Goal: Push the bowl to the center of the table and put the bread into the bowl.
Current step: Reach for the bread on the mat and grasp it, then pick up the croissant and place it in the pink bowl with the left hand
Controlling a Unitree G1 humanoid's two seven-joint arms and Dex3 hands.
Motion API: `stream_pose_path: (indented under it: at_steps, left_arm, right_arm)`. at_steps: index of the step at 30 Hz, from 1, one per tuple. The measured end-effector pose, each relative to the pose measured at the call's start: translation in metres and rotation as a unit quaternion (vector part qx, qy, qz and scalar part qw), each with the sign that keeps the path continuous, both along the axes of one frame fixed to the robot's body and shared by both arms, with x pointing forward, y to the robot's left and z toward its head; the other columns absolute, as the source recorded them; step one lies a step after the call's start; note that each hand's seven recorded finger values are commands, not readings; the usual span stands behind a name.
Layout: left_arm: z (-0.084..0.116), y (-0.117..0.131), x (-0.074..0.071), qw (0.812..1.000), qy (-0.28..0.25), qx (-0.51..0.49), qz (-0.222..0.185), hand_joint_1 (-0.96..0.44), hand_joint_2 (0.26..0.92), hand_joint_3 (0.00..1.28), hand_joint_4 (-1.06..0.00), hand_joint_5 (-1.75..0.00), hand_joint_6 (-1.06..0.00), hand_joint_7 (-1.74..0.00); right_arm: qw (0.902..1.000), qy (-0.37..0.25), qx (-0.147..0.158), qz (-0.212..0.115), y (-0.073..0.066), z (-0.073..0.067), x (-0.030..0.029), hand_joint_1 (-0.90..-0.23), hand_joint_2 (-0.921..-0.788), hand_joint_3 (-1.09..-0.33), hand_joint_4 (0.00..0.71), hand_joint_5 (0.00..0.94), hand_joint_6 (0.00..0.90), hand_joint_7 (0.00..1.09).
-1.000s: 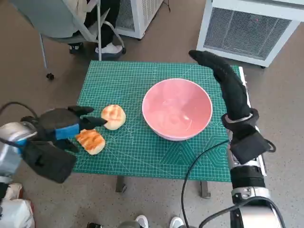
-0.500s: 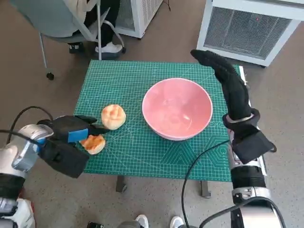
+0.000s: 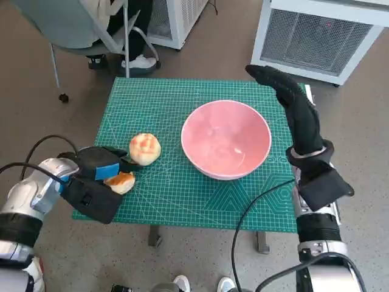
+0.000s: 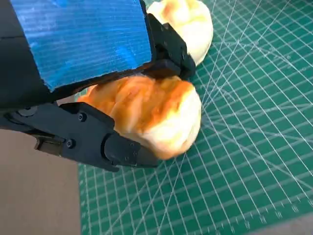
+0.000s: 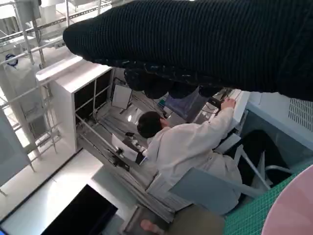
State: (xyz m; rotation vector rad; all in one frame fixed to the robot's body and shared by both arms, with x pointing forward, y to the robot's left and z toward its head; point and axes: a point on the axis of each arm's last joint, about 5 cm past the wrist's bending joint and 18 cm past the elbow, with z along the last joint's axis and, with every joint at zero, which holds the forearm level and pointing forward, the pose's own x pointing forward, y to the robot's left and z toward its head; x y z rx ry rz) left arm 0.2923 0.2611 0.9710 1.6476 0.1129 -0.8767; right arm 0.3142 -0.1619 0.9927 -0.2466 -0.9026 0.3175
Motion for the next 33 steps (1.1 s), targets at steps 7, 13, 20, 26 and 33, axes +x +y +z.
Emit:
stream_pose_path:
  at_steps: [7, 13, 20, 26, 33]
  left_arm:
    - [-0.005, 0.003, -0.002, 0.999, -0.025, -0.019, -0.015, 0.00, 0.916, 0.06, -0.58, -1.31, -0.78, -0.95]
    - [0.002, 0.005, -0.004, 0.999, -0.021, -0.045, -0.008, 0.00, 0.917, 0.07, -0.54, -1.42, -0.82, -0.85]
    - [0.034, 0.001, -0.006, 0.994, -0.033, -0.104, -0.018, 0.00, 0.918, 0.07, -0.54, -1.47, -0.82, -0.80]
    - [0.073, -0.007, -0.011, 0.981, -0.052, -0.183, -0.043, 0.00, 0.920, 0.06, -0.57, -1.37, -0.78, -0.91]
    - [0.111, -0.027, -0.014, 0.954, -0.111, -0.255, -0.112, 0.00, 0.920, 0.07, -0.58, -1.30, -0.74, -1.03]
  right_arm:
    - [1.0000, 0.000, -0.004, 0.000, -0.001, 0.000, -0.0004, -0.708, -0.921, -0.783, 0.275, 0.021, -0.001, 0.58]
    - [1.0000, 0.000, -0.005, 0.000, -0.002, 0.000, -0.0006, -0.708, -0.921, -0.784, 0.275, 0.021, -0.001, 0.58]
    - [1.0000, 0.000, -0.009, 0.000, -0.004, 0.000, -0.0006, -0.709, -0.921, -0.785, 0.274, 0.021, -0.001, 0.58]
    - [1.0000, 0.000, -0.008, 0.000, -0.006, 0.000, -0.0005, -0.707, -0.921, -0.783, 0.274, 0.021, -0.001, 0.58]
    - [1.0000, 0.004, -0.003, 0.000, -0.008, 0.001, -0.0003, -0.704, -0.921, -0.782, 0.276, 0.022, -0.001, 0.58]
